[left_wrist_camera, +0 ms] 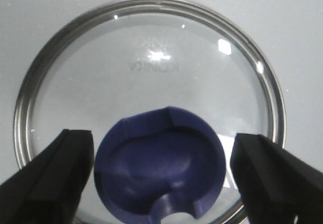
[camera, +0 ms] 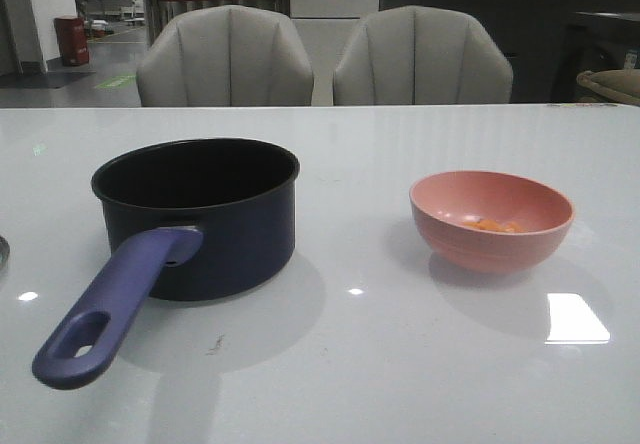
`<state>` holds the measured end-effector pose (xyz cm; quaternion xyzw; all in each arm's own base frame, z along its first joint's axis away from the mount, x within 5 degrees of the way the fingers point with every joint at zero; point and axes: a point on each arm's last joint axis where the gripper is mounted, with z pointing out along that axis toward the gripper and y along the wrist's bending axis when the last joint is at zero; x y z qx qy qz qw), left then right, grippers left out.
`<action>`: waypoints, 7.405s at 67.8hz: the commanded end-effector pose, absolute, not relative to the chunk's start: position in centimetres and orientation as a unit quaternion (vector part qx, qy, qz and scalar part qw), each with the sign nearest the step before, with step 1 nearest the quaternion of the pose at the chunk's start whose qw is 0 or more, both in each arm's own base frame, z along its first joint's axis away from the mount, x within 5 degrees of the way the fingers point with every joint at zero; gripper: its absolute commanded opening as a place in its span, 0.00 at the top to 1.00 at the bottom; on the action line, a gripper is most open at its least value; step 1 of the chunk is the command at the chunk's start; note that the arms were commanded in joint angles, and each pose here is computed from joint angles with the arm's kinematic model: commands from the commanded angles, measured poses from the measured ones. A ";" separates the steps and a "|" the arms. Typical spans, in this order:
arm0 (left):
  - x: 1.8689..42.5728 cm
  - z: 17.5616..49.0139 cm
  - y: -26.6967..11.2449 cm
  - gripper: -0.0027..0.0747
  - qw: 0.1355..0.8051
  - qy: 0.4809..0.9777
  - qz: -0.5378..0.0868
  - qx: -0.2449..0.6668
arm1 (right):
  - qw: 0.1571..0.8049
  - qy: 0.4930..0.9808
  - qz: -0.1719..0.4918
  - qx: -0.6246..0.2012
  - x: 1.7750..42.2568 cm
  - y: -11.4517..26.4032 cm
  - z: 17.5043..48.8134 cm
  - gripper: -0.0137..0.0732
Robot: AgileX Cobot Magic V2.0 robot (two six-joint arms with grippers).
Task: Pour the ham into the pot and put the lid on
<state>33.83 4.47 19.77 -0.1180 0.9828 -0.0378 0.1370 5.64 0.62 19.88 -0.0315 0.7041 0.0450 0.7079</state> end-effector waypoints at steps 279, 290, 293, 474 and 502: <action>3.2 30.5 -1.3 0.21 0.721 0.671 -0.153 0.083 | 0.308 0.947 0.085 0.019 36.6 5.2 21.6 0.29; 3.2 30.5 -1.3 0.21 0.721 0.671 -0.153 0.083 | 0.298 0.949 0.097 0.035 37.4 5.5 20.9 0.49; 3.2 30.5 -1.3 0.21 0.720 0.672 -0.153 0.083 | 0.295 0.949 0.105 0.042 37.6 5.7 20.8 0.59; 3.2 30.4 -1.3 0.21 0.719 0.673 -0.153 0.083 | 0.874 0.374 -0.045 -0.306 32.4 26.7 26.9 0.69; 3.2 30.4 -1.3 0.21 0.719 0.673 -0.153 0.083 | 0.860 0.340 -0.088 -0.371 32.4 27.6 25.0 0.69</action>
